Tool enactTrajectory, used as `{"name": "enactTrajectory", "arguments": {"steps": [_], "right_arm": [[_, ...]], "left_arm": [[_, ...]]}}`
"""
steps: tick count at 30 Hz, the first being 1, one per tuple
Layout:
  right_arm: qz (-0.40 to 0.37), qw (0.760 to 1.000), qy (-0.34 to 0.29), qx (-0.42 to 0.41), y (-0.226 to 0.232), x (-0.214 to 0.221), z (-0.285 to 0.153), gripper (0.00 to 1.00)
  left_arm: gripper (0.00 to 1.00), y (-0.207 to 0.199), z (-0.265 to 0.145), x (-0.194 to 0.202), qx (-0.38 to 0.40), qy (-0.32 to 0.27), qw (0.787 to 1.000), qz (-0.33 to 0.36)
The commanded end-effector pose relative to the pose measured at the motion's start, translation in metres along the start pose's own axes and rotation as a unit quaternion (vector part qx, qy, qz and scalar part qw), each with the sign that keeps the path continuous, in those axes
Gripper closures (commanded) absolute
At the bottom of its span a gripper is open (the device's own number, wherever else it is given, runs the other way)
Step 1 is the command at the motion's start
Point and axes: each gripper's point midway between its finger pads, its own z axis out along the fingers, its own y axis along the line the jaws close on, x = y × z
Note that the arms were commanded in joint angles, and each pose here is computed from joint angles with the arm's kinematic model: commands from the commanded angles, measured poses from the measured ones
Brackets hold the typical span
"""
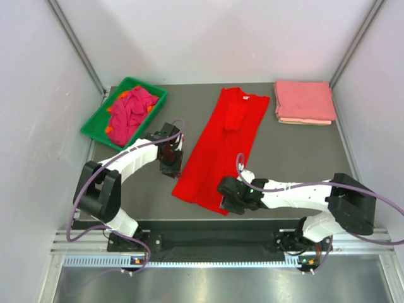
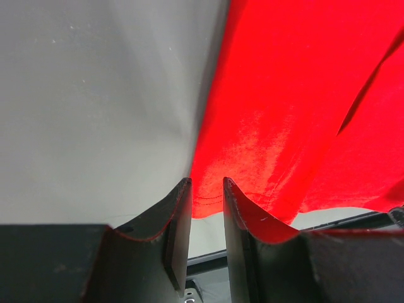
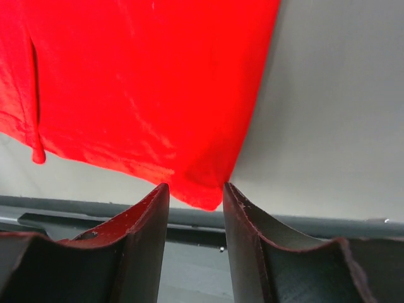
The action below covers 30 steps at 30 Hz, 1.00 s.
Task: Fold and stack the t-shirts
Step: Fold the tshirt
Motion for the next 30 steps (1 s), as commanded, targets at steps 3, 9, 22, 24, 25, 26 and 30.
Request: {"name": "enactTrajectory", "arguments": {"steps": [3, 9, 22, 24, 25, 26, 30], "right_arm": [[0.014, 1.000, -0.021, 0.012, 0.007, 0.005, -0.003, 0.61], [0.008, 0.999, -0.023, 0.033, -0.004, 0.007, 0.002, 0.72], [-0.026, 0.996, -0.046, 0.071, -0.060, -0.004, -0.027, 1.00], [-0.035, 0.995, -0.037, 0.082, -0.070, -0.001, -0.031, 1.00], [-0.045, 0.994, -0.031, 0.098, -0.082, 0.001, -0.034, 1.00], [-0.047, 0.993, -0.021, 0.105, -0.087, 0.004, -0.036, 1.00], [-0.049, 0.991, -0.004, 0.127, -0.113, 0.011, -0.042, 1.00]], "left_arm": [[0.69, -0.002, -0.009, -0.010, 0.007, -0.035, 0.999, 0.011], [0.69, -0.005, -0.009, -0.010, 0.014, -0.033, 0.999, 0.010], [0.65, -0.048, -0.022, 0.018, 0.103, -0.041, 0.994, -0.010], [0.65, -0.053, -0.019, 0.032, 0.111, -0.035, 0.993, -0.032], [0.65, -0.061, -0.022, 0.034, 0.119, -0.048, 0.991, -0.025], [0.64, -0.061, -0.018, 0.043, 0.115, -0.043, 0.992, -0.028], [0.64, -0.078, -0.010, 0.069, 0.115, -0.032, 0.992, -0.026]]}}
